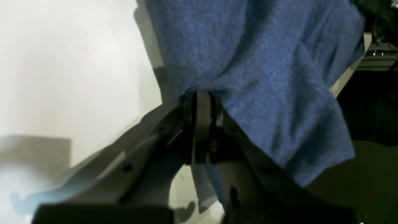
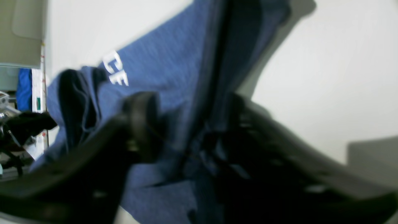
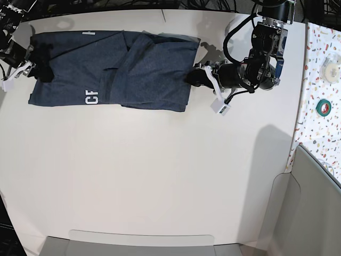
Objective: Layout the t-shirt on the table in an organized manner, then fold the t-shirt properly
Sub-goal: 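Release the left gripper and pull the folded shirt with the right gripper, then grasp the shirt's end with the right gripper and fold it over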
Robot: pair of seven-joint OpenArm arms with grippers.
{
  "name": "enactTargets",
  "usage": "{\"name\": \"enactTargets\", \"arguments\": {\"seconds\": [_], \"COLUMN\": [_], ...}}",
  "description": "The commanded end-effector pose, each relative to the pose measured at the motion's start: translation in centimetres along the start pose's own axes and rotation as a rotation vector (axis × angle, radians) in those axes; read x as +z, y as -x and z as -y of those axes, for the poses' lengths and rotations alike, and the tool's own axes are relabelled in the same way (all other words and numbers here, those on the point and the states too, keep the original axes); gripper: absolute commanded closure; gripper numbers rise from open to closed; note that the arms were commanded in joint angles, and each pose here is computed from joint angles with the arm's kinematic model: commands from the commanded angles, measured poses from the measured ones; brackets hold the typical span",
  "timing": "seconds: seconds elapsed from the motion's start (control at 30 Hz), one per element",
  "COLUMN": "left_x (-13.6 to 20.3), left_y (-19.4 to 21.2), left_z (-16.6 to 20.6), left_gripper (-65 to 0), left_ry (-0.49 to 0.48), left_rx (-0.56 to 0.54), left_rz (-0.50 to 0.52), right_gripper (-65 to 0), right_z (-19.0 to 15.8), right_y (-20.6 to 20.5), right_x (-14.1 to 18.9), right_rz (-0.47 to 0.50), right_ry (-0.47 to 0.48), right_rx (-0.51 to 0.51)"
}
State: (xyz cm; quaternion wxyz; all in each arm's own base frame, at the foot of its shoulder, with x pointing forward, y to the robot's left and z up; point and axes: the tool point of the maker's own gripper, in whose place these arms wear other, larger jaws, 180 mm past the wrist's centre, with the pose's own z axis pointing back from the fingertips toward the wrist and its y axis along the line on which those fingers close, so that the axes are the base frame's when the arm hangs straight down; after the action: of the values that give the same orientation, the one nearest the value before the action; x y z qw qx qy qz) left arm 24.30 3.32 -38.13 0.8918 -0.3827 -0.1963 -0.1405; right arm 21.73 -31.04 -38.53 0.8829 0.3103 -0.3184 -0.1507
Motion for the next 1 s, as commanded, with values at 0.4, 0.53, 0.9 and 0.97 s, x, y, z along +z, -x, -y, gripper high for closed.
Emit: {"name": "enactTargets", "arguments": {"seconds": [0.4,0.53,0.9,0.97], "left_x": [0.5,2.6,6.9,6.7], "left_y": [-1.1,-1.9,3.3,4.6], "left_z": [0.2,-2.0,-6.9,-6.7], "left_gripper": [0.0,0.0,0.0,0.0], "left_ry": [0.009,-0.051,-0.19,-0.187], "left_rx": [-0.02,0.001,0.13,0.147], "left_rz": [0.03,0.071,0.047,0.024], "right_gripper": [0.0,0.0,0.0,0.0], "right_z": [-2.8,-5.2,-14.7,-17.3], "right_y": [-3.0,-4.9,-7.5,-6.5], "right_x": [1.6,2.2,3.3,1.7], "right_rz": [0.012,0.052,0.186,0.18], "right_ry": [0.043,0.044,0.017,-0.014], "right_rx": [0.214,0.327,0.662,0.716]}}
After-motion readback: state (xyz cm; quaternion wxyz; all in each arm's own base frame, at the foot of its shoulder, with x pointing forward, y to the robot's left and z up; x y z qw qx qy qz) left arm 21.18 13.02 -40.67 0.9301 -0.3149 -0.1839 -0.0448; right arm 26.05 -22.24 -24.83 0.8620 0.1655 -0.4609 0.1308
